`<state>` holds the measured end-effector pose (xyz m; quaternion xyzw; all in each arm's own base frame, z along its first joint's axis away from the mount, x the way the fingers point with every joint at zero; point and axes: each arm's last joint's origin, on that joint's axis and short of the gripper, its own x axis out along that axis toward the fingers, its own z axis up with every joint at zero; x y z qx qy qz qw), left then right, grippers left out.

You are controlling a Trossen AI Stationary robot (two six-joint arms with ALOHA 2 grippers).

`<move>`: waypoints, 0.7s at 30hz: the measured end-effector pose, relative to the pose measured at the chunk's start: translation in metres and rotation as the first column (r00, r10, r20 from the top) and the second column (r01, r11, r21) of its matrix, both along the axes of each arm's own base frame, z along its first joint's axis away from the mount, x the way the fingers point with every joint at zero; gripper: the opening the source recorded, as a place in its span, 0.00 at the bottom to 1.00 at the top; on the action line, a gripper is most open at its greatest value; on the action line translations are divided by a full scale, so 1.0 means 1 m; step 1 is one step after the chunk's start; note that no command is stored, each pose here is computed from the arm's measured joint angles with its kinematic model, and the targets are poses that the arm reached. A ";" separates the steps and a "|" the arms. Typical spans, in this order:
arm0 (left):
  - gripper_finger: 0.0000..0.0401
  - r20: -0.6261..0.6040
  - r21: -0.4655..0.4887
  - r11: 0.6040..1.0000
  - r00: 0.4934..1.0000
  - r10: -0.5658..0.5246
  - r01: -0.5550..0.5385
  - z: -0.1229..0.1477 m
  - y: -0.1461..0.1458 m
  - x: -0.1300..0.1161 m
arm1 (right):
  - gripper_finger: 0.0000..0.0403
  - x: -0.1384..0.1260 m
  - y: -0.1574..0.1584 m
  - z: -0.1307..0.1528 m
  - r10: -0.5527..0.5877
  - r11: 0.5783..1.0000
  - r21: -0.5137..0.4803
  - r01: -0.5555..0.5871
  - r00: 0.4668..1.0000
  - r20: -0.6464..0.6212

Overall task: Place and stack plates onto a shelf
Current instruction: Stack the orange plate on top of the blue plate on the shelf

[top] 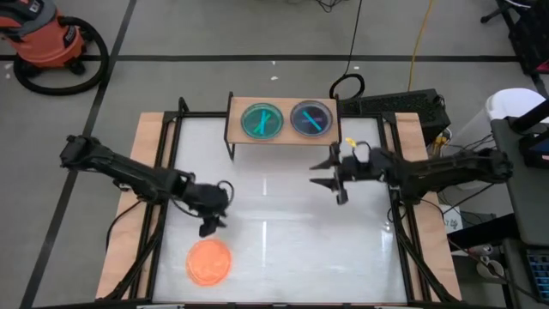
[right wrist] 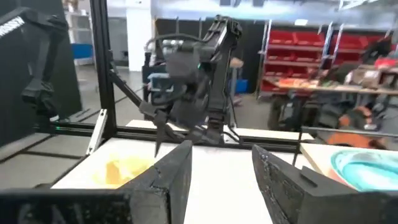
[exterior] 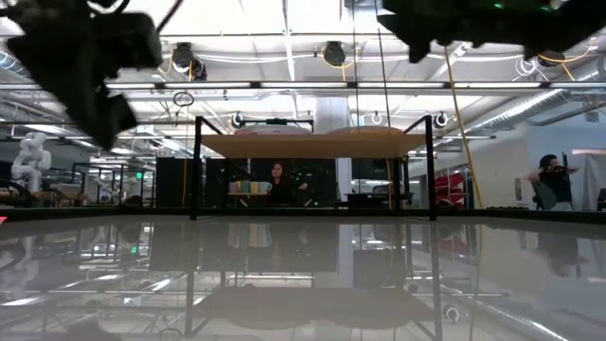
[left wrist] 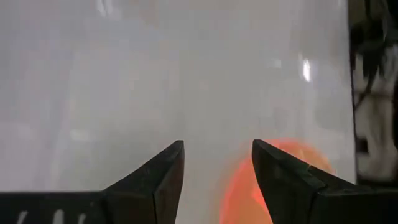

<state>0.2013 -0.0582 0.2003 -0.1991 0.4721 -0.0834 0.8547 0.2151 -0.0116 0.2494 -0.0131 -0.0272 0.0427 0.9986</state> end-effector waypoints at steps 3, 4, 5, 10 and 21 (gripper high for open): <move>0.48 -0.126 -0.061 0.998 0.991 -0.033 0.026 -0.015 -0.011 0.002 | 0.37 -0.013 0.012 -0.012 -0.013 1.000 0.008 0.012 0.999 0.045; 0.48 -0.158 -0.072 0.997 0.986 -0.047 0.036 -0.019 -0.015 0.002 | 0.37 -0.017 0.015 -0.013 -0.004 1.000 0.014 0.003 0.998 0.062; 0.48 -0.183 -0.085 0.996 0.981 -0.056 0.041 -0.023 -0.018 0.002 | 0.37 -0.020 0.018 -0.013 0.012 1.000 0.018 -0.013 0.996 0.083; 0.48 -0.262 -0.088 0.994 0.961 -0.091 0.070 -0.036 -0.030 0.002 | 0.37 -0.027 0.031 -0.013 0.068 0.998 -0.014 -0.067 0.991 0.111; 0.48 -0.357 -0.034 0.992 0.926 -0.123 0.119 -0.062 -0.036 0.007 | 0.37 -0.027 0.036 -0.015 0.080 0.995 -0.068 -0.074 0.992 0.100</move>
